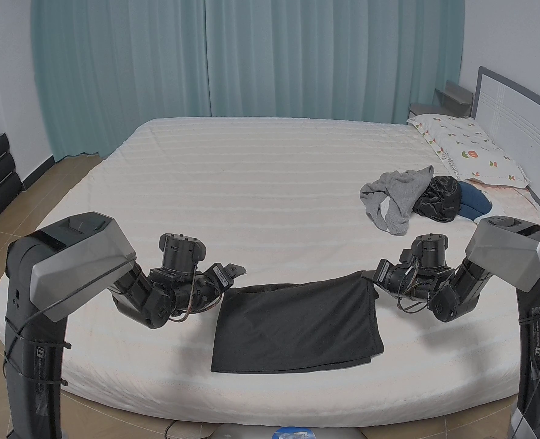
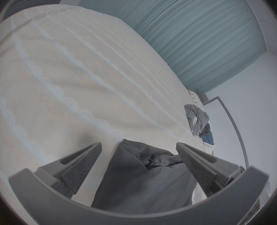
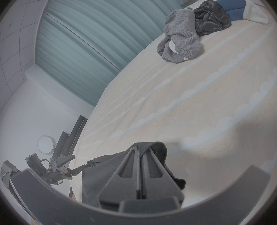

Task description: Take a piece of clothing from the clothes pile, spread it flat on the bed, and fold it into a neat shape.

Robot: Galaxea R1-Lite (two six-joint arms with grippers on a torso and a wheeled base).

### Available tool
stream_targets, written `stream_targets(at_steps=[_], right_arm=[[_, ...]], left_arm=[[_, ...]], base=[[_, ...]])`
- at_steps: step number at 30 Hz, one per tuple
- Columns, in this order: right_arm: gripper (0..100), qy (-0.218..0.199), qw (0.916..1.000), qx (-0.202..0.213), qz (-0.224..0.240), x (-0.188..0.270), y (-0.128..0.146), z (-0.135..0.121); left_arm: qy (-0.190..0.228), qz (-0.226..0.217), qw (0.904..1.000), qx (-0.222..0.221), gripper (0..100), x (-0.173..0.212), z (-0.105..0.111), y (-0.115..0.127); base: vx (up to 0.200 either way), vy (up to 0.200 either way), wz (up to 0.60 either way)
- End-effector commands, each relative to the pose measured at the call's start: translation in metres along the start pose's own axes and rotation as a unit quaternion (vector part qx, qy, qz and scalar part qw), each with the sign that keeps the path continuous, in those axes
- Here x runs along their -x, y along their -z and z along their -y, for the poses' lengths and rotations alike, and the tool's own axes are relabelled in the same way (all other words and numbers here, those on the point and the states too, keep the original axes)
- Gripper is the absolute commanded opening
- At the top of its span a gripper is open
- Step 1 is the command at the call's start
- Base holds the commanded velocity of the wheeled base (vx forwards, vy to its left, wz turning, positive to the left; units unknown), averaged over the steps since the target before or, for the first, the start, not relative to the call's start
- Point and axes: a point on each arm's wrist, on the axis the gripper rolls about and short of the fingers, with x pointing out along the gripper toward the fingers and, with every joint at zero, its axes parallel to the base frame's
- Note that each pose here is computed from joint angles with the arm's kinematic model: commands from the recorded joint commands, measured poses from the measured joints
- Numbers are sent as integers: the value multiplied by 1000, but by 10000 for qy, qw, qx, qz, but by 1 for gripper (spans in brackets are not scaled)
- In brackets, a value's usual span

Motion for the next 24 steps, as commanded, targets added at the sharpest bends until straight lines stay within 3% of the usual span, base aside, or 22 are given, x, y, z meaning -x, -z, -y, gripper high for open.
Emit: stream_targets(at_steps=[1,5,6,12,18,24], right_arm=[[0,3,10000,-8,-18,0,1,0],[0,-2,10000,-21,-12,0,1,0],[0,-2,10000,-28,-23,-1,2,0],[0,-16,10000,-11,-28,-1,2,-1],[0,-24,10000,-4,-6,-1,1,-2],[0,-13,10000,-3,48,-3,-2,1]], left_arm=[[9,-113,9999,-66,100,-12,1,12],[-12,-137,9999,-72,100,-14,0,14],[-10,-115,9999,-74,0,-14,1,13],[-362,254,9990,-85,0,-17,-3,15],[-435,319,9985,-119,0,-19,-2,20],[-684,678,9953,-74,0,-19,-5,15]], base=[[0,0,0],[0,0,0],[0,0,0],[0,0,0],[0,0,0],[0,0,0]])
